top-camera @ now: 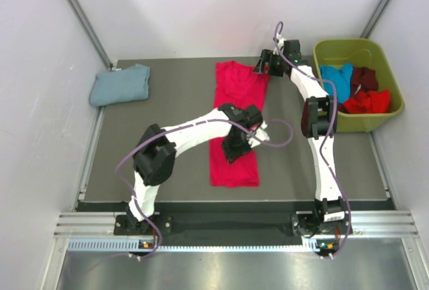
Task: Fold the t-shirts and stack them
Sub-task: Fold the tshirt
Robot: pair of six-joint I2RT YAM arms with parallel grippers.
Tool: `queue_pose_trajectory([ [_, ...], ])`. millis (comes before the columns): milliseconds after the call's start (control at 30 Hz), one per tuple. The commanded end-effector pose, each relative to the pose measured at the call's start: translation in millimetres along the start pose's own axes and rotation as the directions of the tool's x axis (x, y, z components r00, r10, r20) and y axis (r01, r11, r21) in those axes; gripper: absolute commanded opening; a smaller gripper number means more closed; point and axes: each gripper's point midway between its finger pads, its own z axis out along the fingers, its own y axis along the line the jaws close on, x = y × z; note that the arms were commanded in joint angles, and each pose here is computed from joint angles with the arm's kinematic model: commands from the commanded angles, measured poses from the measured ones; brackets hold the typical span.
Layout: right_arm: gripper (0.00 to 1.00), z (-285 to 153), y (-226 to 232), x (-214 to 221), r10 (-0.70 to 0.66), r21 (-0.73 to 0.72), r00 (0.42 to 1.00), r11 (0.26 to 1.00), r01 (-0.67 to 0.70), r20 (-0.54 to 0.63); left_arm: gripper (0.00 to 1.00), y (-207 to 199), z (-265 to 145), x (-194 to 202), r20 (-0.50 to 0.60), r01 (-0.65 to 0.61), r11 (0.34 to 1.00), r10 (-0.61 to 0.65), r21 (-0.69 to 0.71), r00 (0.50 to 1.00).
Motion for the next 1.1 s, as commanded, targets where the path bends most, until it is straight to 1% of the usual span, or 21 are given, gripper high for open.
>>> queue_pose_trajectory([
  [0, 0.78, -59.3, 42.2, -70.5, -0.085, -0.035, 0.988, 0.995, 0.091, 0.132, 0.28, 33.2, -67.1, -29.8, 0.197, 0.000, 0.983, 0.037, -0.185, 0.980],
  [100, 0.78, -67.2, 39.0, -66.8, -0.079, -0.018, 0.990, 0.996, 0.082, 0.114, 0.31, 46.0, -81.1, -33.7, 0.247, 0.052, 0.975, 0.003, -0.218, 0.969],
  [167, 0.77, -69.7, 34.9, -61.1, -0.071, -0.009, 0.993, 0.997, 0.073, 0.095, 0.35, 53.1, -81.4, -30.0, 0.249, 0.086, 0.973, -0.031, -0.214, 0.968],
  [200, 0.78, -70.2, 33.0, -58.4, -0.067, -0.005, 0.994, 0.998, 0.068, 0.086, 0.37, 54.2, -82.4, -28.8, 0.256, 0.099, 0.977, -0.048, -0.188, 0.965],
  [233, 0.77, -67.8, 30.4, -51.5, -0.057, -0.003, 0.996, 0.998, 0.058, 0.069, 0.55, 66.5, -90.3, -28.2, 0.283, 0.146, 0.975, -0.094, -0.169, 0.954],
  [267, 0.77, -66.5, 27.2, -46.2, -0.052, 0.001, 0.997, 0.999, 0.052, 0.054, 0.69, 71.9, -95.4, -28.4, 0.300, 0.177, 0.974, -0.128, -0.142, 0.945],
  [300, 0.77, -65.4, 23.2, -40.4, -0.042, 0.005, 0.998, 0.999, 0.042, 0.038, 0.74, 69.3, -99.7, -29.5, 0.316, 0.183, 0.980, -0.151, -0.074, 0.937],
  [333, 0.76, -63.2, 19.2, -32.3, -0.030, 0.009, 0.999, 1.000, 0.030, 0.017, 0.75, 86.3, -114.1, -28.7, 0.355, 0.223, 0.973, -0.187, -0.065, 0.916],
  [367, 0.76, -59.0, 13.3, -23.3, -0.019, 0.017, 1.000, 1.000, 0.019, -0.005, 0.85, 94.1, -123.7, -30.2, 0.388, 0.251, 0.967, -0.214, -0.049, 0.896],
  [400, 0.76, -57.8, 9.5, -17.1, -0.008, 0.025, 1.000, 1.000, 0.008, -0.022, 0.86, 106.7, -138.1, -29.1, 0.439, 0.302, 0.953, -0.272, 0.002, 0.856],
  [467, 0.76, -51.9, 2.9, -2.4, 0.007, 0.031, 0.998, 0.999, -0.005, -0.055, 0.88, 120.3, -162.2, -34.5, 0.515, 0.333, 0.943, -0.291, 0.011, 0.806],
  [533, 0.75, -47.9, -1.8, 9.0, 0.023, 0.038, 0.996, 0.999, -0.020, -0.082, 0.88, 135.7, -186.7, -36.2, 0.586, 0.397, 0.917, -0.339, 0.032, 0.736],
  [600, 0.74, -42.7, -5.0, 18.0, 0.036, 0.039, 0.994, 0.999, -0.032, -0.101, 0.87, 142.6, -199.4, -35.2, 0.620, 0.430, 0.902, -0.358, 0.036, 0.699],
  [700, 0.73, -36.0, -7.2, 23.6, 0.035, 0.041, 0.993, 0.999, -0.031, -0.109, 0.86, 143.1, -198.0, -32.3, 0.620, 0.450, 0.892, -0.372, 0.035, 0.691],
  [733, 0.73, -33.4, -8.3, 24.6, 0.034, 0.043, 0.993, 0.999, -0.030, -0.110, 0.85, 141.3, -188.6, -28.3, 0.600, 0.454, 0.890, -0.387, 0.043, 0.700],
  [800, 0.73, -30.6, -8.3, 25.4, 0.036, 0.045, 0.993, 0.998, -0.031, -0.109, 0.85, 137.1, -183.4, -24.5, 0.590, 0.462, 0.885, -0.406, 0.063, 0.698],
  [833, 0.72, -28.3, -9.0, 28.0, 0.039, 0.045, 0.993, 0.998, -0.034, -0.113, 0.84, 134.0, -175.8, -21.4, 0.572, 0.464, 0.883, -0.419, 0.074, 0.705],
  [867, 0.72, -26.3, -10.8, 30.3, 0.043, 0.048, 0.992, 0.998, -0.037, -0.117, 0.84, 131.0, -177.2, -20.5, 0.573, 0.463, 0.883, -0.422, 0.083, 0.703],
  [967, 0.66, -20.6, -12.5, 32.9, 0.054, 0.052, 0.992, 0.997, -0.049, -0.116, 0.84, 127.7, -179.1, -18.0, 0.572, 0.463, 0.882, -0.425, 0.087, 0.701],
  [1067, 0.55, -12.1, -13.4, 35.9, 0.062, 0.047, 0.992, 0.997, -0.057, -0.113, 0.84, 128.2, -180.3, -16.4, 0.575, 0.467, 0.881, -0.422, 0.078, 0.701],
])
